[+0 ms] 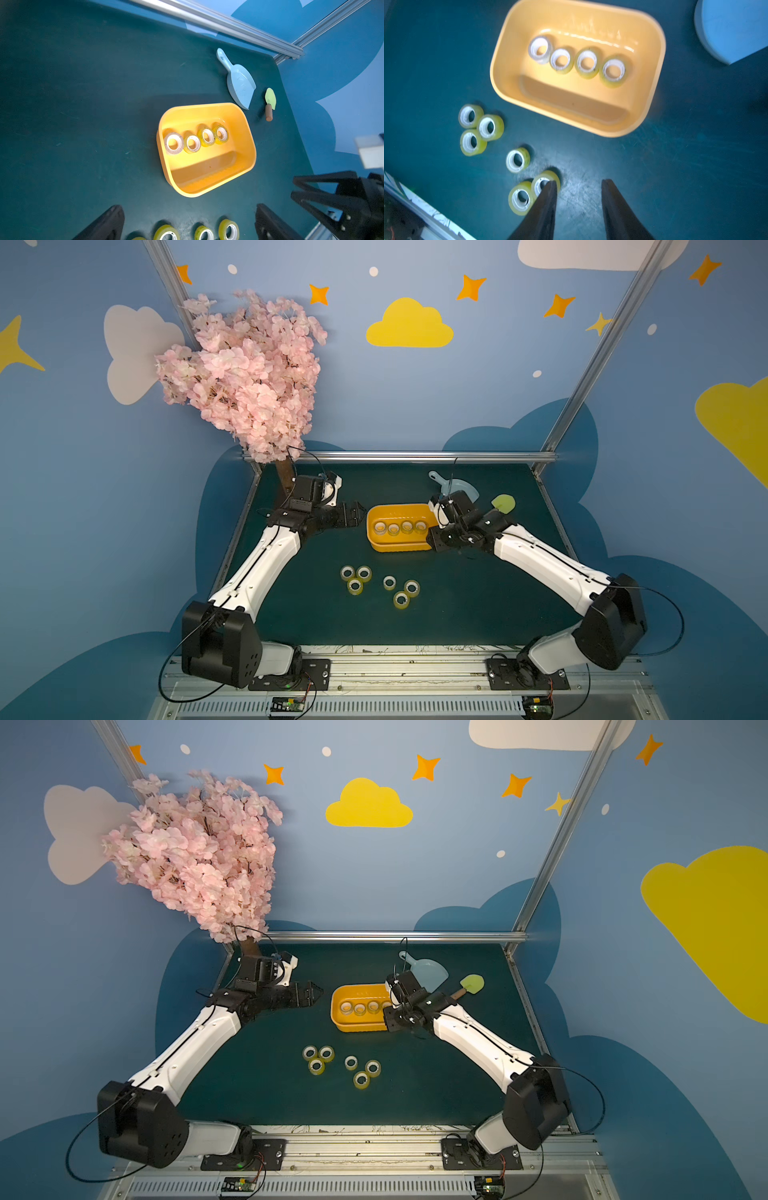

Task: Put the transparent tape into the storage box
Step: Pick up the tape at the center of the board.

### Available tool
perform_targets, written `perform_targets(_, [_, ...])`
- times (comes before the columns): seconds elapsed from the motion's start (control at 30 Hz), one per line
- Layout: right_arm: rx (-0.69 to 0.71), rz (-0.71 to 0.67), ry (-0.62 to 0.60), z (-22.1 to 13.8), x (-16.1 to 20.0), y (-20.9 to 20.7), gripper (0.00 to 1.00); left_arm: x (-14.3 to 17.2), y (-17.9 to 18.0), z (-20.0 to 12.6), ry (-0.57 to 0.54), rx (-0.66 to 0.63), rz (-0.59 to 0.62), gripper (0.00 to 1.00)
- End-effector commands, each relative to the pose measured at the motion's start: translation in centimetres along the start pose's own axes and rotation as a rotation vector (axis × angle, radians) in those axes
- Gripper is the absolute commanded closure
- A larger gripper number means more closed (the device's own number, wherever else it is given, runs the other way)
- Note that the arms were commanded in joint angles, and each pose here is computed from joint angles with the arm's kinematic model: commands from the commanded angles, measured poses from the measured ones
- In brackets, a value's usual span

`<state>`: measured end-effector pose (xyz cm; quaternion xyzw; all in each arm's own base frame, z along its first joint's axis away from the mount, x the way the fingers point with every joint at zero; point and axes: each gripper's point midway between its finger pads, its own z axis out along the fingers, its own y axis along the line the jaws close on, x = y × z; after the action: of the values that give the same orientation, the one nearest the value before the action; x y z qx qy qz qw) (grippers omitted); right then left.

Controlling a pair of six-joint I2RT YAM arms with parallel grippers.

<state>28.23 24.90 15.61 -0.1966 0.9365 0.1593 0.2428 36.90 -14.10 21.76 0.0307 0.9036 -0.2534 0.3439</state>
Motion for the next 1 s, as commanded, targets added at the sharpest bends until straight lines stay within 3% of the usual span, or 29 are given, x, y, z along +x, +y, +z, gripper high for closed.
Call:
perform_targets(0.0, [-0.134,0.048,-0.037,-0.3,2.0,2.2,0.58,-0.3,0.7,-0.6,-0.046,-0.099,0.091,0.00])
perform_targets(0.07, [-0.173,0.086,-0.026,0.0,4.0,2.3,0.58,0.4,1.2,-1.1,-0.019,-0.129,0.052,0.00])
perform_targets(0.2, [-0.177,0.125,0.025,0.8,7.2,1.7,0.57,3.1,0.1,-1.6,0.090,-0.065,0.026,0.00])
perform_targets(0.3, [-0.196,0.155,0.064,1.7,8.6,1.8,0.57,4.5,0.3,-1.8,0.110,-0.055,0.029,0.00])
perform_targets(0.47, [-0.197,0.154,0.121,3.5,9.4,2.9,0.57,5.6,1.1,-1.4,0.088,-0.065,-0.005,0.00])
perform_targets(0.73, [-0.097,0.128,0.199,6.3,9.5,3.7,0.57,5.9,0.7,-0.6,0.169,-0.045,-0.021,0.00])
perform_targets(0.97, [0.019,0.089,0.261,8.9,10.4,2.7,0.57,5.9,0.9,-0.6,0.167,-0.061,-0.029,0.00])
